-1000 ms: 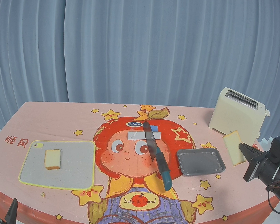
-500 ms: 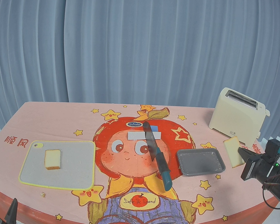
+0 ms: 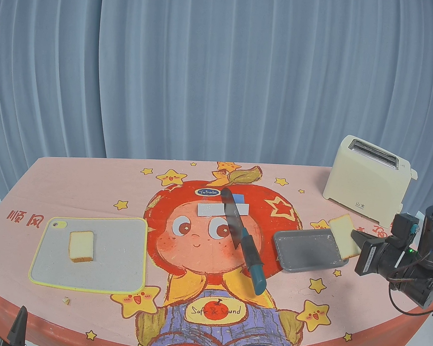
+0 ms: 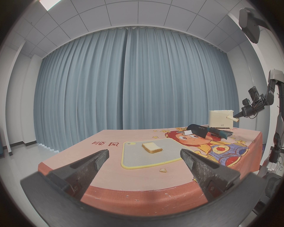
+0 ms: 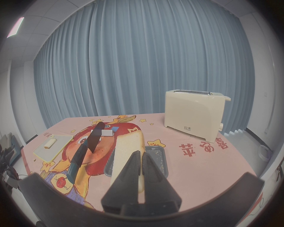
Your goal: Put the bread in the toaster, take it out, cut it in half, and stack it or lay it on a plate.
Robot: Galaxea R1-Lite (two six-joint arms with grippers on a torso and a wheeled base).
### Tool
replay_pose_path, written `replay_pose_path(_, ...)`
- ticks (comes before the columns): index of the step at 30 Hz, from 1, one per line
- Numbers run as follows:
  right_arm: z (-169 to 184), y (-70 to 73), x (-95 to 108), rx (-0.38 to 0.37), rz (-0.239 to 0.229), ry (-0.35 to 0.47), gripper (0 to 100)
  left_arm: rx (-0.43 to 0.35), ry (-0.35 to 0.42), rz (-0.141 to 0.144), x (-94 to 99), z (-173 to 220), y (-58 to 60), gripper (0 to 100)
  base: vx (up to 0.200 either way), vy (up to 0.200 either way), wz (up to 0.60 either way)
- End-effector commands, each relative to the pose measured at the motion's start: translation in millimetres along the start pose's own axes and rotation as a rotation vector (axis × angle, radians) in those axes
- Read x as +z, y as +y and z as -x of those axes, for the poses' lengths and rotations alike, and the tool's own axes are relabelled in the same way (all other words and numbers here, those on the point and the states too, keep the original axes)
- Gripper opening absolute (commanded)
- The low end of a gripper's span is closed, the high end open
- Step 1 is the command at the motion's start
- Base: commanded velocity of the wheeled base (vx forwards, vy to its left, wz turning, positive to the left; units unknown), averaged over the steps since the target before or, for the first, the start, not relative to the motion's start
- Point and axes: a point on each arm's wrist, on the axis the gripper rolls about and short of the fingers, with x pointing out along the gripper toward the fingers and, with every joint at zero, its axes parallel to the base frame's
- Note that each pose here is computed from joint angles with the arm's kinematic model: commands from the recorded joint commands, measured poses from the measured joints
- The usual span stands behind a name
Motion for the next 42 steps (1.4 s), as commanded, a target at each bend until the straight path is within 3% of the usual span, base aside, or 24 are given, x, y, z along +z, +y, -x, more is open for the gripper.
replay_pose_path(1,-6.7,2.0,19.6,-0.002,-0.011,-0.049,0,0.0,0.001,0.001,-5.2,0.0,-0.1,100,0.0,0.0,0.0)
replay_pose_path(7,-25.2,5.1,32.3,-0.018,-0.008,-0.067,0,0.0,0.001,0.002,-5.2,0.0,-0.1,100,0.0,0.0,0.0)
replay_pose_path(24,-23.6,2.4,7.3,-0.013,0.022,0.018,0,-0.001,0.001,0.004,-5.2,0.0,-0.1,100,0.0,0.0,0.0)
replay_pose_path(42,-19.6,0.0,10.7,-0.016,0.015,-0.001,0,-0.001,0.001,0.004,-5.2,0.0,-0.1,100,0.0,0.0,0.0)
